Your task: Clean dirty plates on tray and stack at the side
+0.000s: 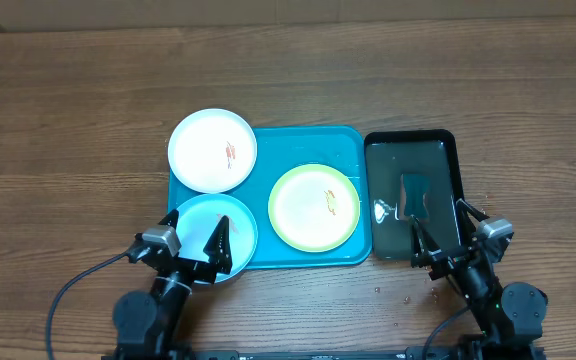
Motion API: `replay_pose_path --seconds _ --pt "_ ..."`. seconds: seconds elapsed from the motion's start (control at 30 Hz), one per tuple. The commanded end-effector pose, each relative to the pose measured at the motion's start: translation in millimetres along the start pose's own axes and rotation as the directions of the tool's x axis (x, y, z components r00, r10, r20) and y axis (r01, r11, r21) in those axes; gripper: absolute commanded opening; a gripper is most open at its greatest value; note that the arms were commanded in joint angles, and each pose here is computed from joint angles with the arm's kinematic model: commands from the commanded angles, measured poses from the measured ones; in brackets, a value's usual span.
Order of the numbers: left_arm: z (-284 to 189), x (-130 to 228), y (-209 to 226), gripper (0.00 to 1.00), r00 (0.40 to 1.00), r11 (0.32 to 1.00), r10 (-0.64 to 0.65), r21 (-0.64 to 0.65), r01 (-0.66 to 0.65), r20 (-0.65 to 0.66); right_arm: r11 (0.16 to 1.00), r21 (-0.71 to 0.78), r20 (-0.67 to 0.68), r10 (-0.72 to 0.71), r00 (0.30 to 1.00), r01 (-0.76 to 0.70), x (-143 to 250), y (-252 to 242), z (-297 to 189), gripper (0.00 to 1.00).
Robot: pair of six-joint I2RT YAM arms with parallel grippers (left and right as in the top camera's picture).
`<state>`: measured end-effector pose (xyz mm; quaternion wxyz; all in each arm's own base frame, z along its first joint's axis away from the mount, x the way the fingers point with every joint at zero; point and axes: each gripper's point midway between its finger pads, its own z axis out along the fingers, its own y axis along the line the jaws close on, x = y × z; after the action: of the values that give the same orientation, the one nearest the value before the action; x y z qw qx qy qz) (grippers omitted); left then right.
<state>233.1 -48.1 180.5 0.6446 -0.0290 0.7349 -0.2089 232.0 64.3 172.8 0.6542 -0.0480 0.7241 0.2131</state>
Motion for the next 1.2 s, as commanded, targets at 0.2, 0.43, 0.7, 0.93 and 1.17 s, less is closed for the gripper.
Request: replay_pose_path --seconds 0.2,0.43,0.7,0.93,1.17 --pt "-33 -125 -65 1.0 0.998 0.998 -0.011 0.058 0.015 -0.054 0.999 -0.024 0.012 0.046 0.999 -0.045 -118 43 -29 1.0" --pt "-25 -155 -88 1.0 0.862 0.995 -0.098 -0.026 0.098 -0.497 0.984 0.086 -0.308 0.175 0.935 -0.156 -152 41 -7 1.0" --pt "9 -155 -95 1.0 0.625 0.968 -0.237 -0.125 0.217 -0.744 0.943 0.238 -0.628 0.331 0.704 -0.232 -137 23 33 1.0" --pt "51 -117 -79 0.04 0.483 0.951 -0.299 -0.215 0.223 -0.823 0.919 0.322 -0.776 0.394 0.493 -0.228 -87 10 37 0.7" --pt "83 -83 -68 0.09 0.408 0.948 -0.319 -0.282 0.151 -0.856 0.903 0.363 -0.808 0.428 0.405 -0.231 -67 3 42 0.75"
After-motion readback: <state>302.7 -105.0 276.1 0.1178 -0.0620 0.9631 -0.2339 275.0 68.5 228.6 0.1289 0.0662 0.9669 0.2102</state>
